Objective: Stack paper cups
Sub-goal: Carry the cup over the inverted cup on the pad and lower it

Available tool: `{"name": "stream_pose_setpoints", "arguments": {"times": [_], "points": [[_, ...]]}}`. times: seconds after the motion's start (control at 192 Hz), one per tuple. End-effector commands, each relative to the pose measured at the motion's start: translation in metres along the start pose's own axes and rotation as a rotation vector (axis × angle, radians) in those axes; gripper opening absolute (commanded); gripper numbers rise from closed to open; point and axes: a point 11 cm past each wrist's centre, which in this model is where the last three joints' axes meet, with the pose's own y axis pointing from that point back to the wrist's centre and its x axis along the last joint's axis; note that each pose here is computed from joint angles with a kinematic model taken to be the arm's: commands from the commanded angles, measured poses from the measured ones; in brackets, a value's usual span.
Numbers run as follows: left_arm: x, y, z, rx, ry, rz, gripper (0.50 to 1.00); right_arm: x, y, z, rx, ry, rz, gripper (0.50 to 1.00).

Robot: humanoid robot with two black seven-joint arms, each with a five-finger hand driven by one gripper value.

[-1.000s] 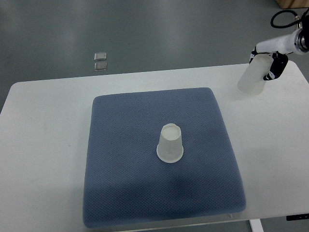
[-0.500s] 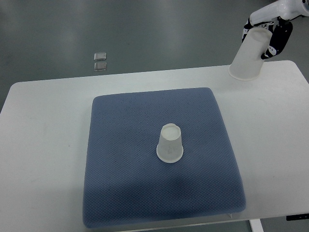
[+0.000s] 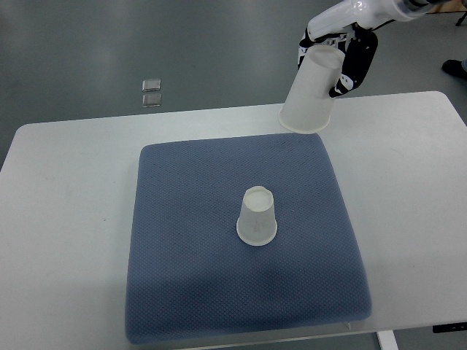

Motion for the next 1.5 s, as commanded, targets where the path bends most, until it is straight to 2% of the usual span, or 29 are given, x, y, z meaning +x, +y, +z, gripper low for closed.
{"name": "stream_pose_setpoints", "arguments": {"times": [0.0, 0.229, 0.463, 1.494], "points": [[0.000, 0.000, 0.000, 0.000, 0.001, 0.001, 1.000, 0.003, -0.004, -0.023, 0.041, 0.001, -0.005, 0.680], [0.001, 0.000, 0.000, 0.000, 0.001, 0.002, 1.000, 0.003, -0.012, -0.070, 0.114, 0.036, -0.027, 0.680], [0.002, 0.000, 0.000, 0.000, 0.000, 0.005, 1.000, -0.001, -0.018, -0.094, 0.158, 0.069, -0.045, 0.682], [0.004, 0.000, 0.000, -0.001, 0.004, 0.012, 1.000, -0.046, -0.071, -0.088, 0.184, 0.007, -0.084, 0.682]]}}
